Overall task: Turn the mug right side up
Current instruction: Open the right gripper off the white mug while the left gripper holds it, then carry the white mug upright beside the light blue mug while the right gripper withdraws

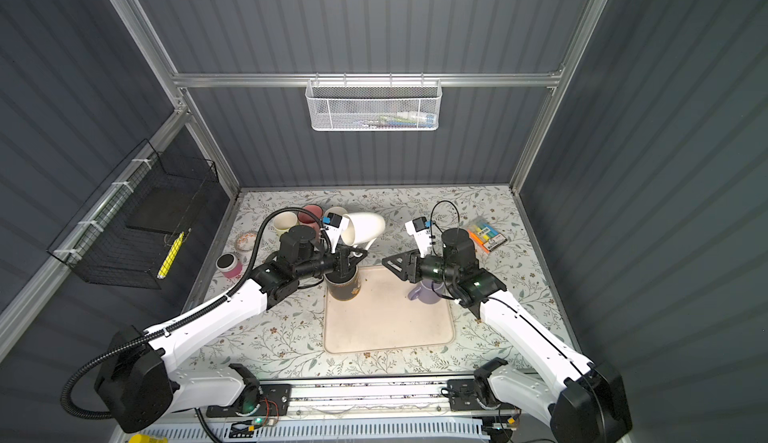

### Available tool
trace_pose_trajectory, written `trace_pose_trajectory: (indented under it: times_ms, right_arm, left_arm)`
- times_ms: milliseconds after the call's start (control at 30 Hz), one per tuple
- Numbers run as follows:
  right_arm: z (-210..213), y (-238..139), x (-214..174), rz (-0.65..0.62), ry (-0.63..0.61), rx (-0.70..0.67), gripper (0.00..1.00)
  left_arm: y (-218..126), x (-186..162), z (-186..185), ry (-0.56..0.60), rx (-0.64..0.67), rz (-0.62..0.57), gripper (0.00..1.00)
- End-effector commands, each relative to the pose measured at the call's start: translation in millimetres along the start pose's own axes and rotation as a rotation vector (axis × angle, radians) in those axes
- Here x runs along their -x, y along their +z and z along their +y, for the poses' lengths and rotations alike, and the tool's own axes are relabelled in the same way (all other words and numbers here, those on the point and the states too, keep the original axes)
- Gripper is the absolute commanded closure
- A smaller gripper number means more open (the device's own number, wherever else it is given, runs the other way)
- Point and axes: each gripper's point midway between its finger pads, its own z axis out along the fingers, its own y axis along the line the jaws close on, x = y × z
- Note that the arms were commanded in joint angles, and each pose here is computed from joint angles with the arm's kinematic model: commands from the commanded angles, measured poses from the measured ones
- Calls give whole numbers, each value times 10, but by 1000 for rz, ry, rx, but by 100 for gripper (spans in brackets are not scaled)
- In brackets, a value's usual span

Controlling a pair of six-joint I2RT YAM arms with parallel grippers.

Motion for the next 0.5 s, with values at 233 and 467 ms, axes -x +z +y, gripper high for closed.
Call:
trace_pose_trajectory:
  times_ms: [233, 467]
  right_arm:
    - [-126, -132, -35, -17, -30, -121, 56]
    - [-157, -187, -93, -22, -37, -142, 57]
  left_arm:
    - [183, 209, 378, 53, 256, 91, 100]
    - [288, 262, 562, 67, 366, 158, 100]
